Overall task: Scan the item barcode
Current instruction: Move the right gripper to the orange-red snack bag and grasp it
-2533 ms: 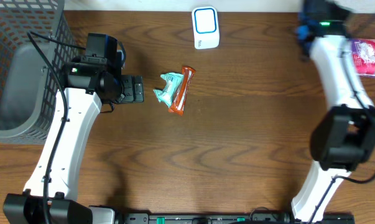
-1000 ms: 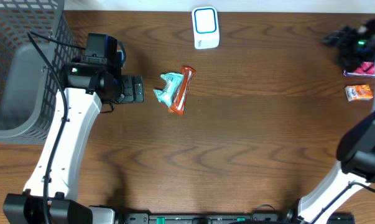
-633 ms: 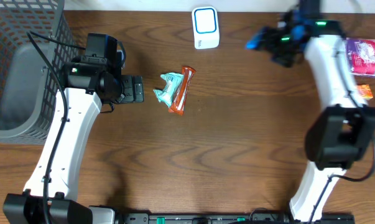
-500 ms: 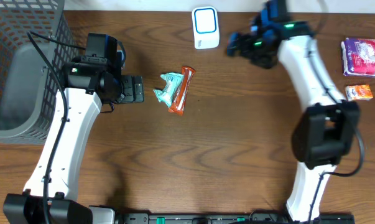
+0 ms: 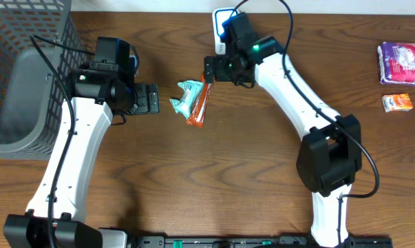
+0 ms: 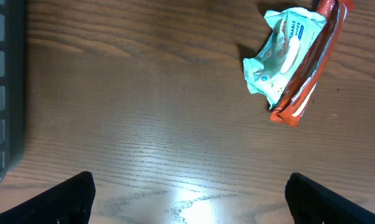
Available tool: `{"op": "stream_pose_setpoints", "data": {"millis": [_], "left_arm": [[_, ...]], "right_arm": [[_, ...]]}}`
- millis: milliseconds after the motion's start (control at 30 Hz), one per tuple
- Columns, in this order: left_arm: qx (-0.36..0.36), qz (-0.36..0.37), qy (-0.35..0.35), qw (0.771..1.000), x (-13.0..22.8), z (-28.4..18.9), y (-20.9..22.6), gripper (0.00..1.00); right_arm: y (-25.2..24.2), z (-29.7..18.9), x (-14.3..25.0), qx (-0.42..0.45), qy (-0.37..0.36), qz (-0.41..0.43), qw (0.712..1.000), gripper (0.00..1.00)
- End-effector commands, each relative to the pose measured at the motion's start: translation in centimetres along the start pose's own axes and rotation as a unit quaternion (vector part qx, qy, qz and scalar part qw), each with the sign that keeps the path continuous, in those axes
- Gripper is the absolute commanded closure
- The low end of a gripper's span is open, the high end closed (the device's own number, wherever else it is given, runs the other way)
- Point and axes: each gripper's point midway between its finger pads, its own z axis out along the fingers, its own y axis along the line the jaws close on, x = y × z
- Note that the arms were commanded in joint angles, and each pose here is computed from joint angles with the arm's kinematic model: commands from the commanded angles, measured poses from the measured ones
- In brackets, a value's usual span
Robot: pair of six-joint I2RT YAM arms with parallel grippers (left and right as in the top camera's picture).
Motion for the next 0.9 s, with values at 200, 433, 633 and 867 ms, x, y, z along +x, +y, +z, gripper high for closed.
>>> {"op": "stream_pose_setpoints", "data": {"millis": [200, 433, 633, 867], "left_arm": [[-0.009, -0.005, 0.003, 1.000, 0.1, 0.2, 0.3, 0.02], [-0.009, -0.005, 0.003, 1.000, 0.1, 0.2, 0.3, 0.02], [-0.009, -0.005, 0.003, 1.000, 0.1, 0.2, 0.3, 0.02], [-0.009, -0.005, 0.003, 1.000, 0.1, 0.2, 0.3, 0.02]], "right_arm": [[0.5, 3.3, 2.1, 0.026, 0.026, 0.011, 0.999, 0.01], [1.8, 4.6, 3.5, 0.026, 0.042, 0.001, 0.999, 0.01], [3.0, 4.7, 4.2, 0.022, 0.046, -0.011, 0.999, 0.01], [2.9, 5.4, 4.3, 0.030, 0.043, -0.015, 0.999, 0.01]]}}
